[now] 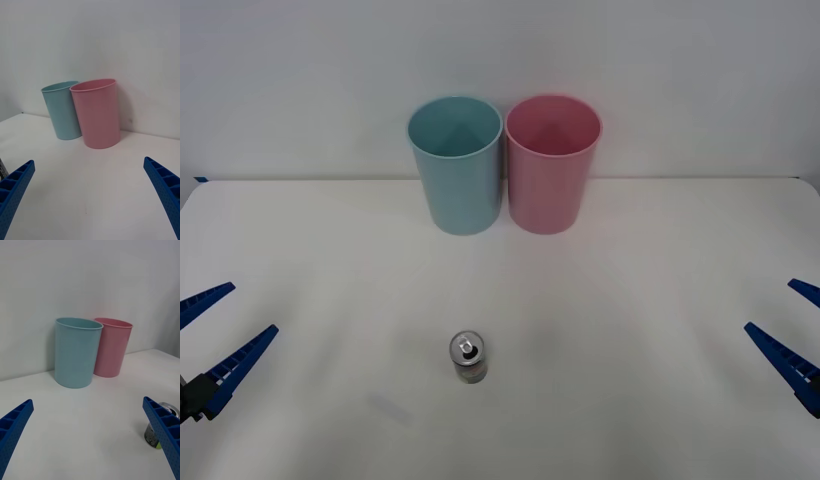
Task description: Grasp the object on the table and drop it into the matching bin: aluminum can to the light blue bin, PET bottle to the pink bin.
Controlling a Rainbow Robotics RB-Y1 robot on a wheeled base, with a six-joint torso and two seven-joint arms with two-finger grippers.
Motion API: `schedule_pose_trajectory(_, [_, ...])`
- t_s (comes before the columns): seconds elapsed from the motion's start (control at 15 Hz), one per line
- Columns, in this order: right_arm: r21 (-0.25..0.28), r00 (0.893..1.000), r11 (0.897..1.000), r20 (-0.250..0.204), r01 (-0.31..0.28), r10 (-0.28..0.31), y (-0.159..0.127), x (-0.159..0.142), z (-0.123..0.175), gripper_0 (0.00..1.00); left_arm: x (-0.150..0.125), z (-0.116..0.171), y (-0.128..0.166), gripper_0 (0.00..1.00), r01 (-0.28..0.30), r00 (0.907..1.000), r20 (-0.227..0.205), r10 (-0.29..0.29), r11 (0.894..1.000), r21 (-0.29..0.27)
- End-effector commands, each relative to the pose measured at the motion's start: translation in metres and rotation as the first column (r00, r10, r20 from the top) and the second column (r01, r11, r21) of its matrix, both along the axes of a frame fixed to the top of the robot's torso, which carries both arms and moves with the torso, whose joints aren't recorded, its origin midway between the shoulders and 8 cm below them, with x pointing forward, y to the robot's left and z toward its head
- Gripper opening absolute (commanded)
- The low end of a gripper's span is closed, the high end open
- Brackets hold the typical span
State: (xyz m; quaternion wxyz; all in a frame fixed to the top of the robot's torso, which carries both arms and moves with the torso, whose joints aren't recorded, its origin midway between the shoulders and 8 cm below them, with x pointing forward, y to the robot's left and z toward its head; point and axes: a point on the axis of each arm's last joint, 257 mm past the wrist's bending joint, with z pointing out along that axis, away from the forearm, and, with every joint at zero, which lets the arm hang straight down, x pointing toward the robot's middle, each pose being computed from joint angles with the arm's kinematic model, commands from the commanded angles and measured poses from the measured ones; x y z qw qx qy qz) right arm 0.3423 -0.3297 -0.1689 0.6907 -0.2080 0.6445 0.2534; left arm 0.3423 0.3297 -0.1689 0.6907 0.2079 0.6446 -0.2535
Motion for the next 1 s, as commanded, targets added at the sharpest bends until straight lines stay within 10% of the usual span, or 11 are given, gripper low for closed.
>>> schedule_pose_trajectory(0.07, [0.000, 1.000, 1.000, 0.000, 0.000, 0.000, 0.000, 0.000, 0.000, 1.00, 0.000, 0.000, 0.000, 1.00, 0.000, 1.0000, 0.000, 0.000, 1.000, 0.000])
schedule_pose_trajectory(1.0, [-0.069, 0.980, 0.980, -0.079, -0.186, 0.181, 0.065, -0.017, -0.040, 1.00, 0.000, 0.000, 0.000, 1.00, 0.000, 1.0000, 0.000, 0.000, 1.000, 0.000])
